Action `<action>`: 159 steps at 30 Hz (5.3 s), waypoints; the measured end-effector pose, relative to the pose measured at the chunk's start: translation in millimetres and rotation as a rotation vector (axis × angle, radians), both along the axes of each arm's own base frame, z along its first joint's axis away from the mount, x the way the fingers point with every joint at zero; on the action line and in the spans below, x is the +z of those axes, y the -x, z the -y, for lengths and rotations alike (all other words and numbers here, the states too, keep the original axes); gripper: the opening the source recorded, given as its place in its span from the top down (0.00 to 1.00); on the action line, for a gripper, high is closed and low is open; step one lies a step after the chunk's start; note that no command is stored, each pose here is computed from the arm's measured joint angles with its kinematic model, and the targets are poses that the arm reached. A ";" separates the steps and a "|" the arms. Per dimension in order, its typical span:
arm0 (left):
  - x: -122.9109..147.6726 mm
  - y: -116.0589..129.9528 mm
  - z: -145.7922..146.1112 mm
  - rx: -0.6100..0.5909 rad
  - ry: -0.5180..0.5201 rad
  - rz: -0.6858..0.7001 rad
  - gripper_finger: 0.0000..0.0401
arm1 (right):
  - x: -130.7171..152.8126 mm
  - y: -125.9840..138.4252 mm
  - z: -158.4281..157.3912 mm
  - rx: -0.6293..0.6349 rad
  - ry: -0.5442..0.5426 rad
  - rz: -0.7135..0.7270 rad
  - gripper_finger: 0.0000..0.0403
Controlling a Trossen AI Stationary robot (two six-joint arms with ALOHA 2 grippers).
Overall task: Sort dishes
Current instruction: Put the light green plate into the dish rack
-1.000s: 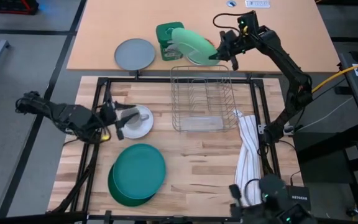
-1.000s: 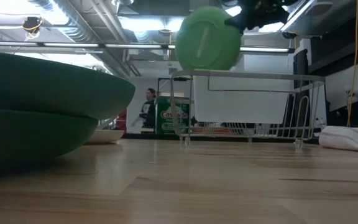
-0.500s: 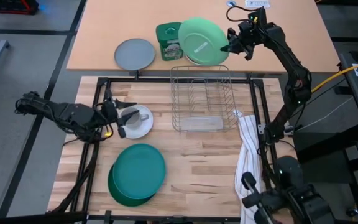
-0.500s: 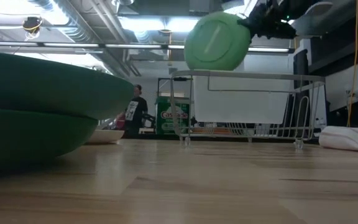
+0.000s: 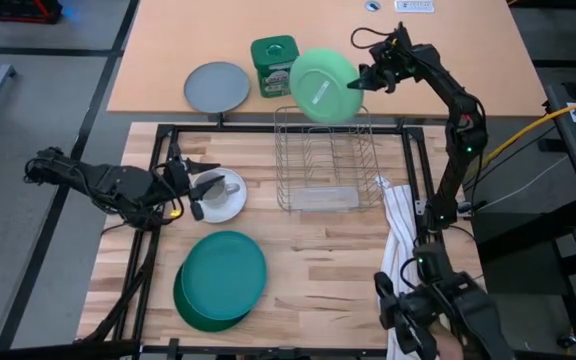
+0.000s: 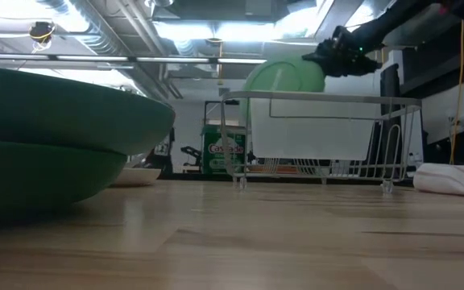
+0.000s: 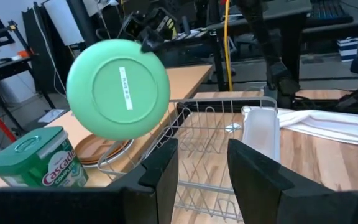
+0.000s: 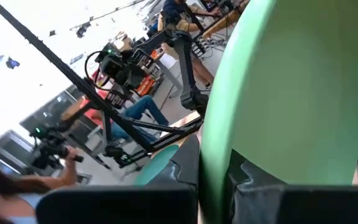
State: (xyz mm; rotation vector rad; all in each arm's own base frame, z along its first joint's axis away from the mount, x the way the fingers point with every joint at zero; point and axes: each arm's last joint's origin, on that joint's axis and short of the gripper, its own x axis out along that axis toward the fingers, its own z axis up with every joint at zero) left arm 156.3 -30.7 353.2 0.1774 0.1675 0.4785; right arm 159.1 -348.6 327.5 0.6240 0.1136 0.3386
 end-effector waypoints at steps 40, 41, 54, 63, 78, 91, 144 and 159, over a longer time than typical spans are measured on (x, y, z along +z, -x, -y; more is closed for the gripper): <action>-14.5 -64.7 -116.6 -0.010 0.163 0.151 0.68 | -15.4 -49.9 -39.1 0.118 -0.088 -0.233 0.96; -17.4 -67.9 -126.8 -0.029 0.173 0.159 0.68 | -15.4 -49.9 -39.1 0.118 -0.088 -0.233 0.96; -63.7 -84.2 -259.4 -0.157 0.302 0.194 0.68 | -14.4 -52.4 -42.2 0.139 -0.116 -0.203 0.96; -69.4 -86.6 -307.5 -0.260 0.317 0.172 0.68 | -14.7 -72.2 -57.9 0.206 -0.117 -0.217 0.96; -66.2 -64.3 -320.7 -0.541 0.278 0.140 0.68 | -15.3 -93.0 -75.7 0.277 -0.057 -0.222 0.96; -75.2 -78.9 -305.5 -0.647 0.314 0.081 0.68 | -15.4 -106.3 -88.6 0.325 -0.041 -0.230 0.96; -79.6 -82.1 -294.9 -0.832 0.423 0.068 0.68 | -16.4 -125.4 -108.3 0.395 0.041 -0.229 0.96; -80.9 -94.2 -280.3 -0.950 0.462 0.057 0.68 | -16.8 -130.0 -104.7 0.379 0.134 -0.223 0.96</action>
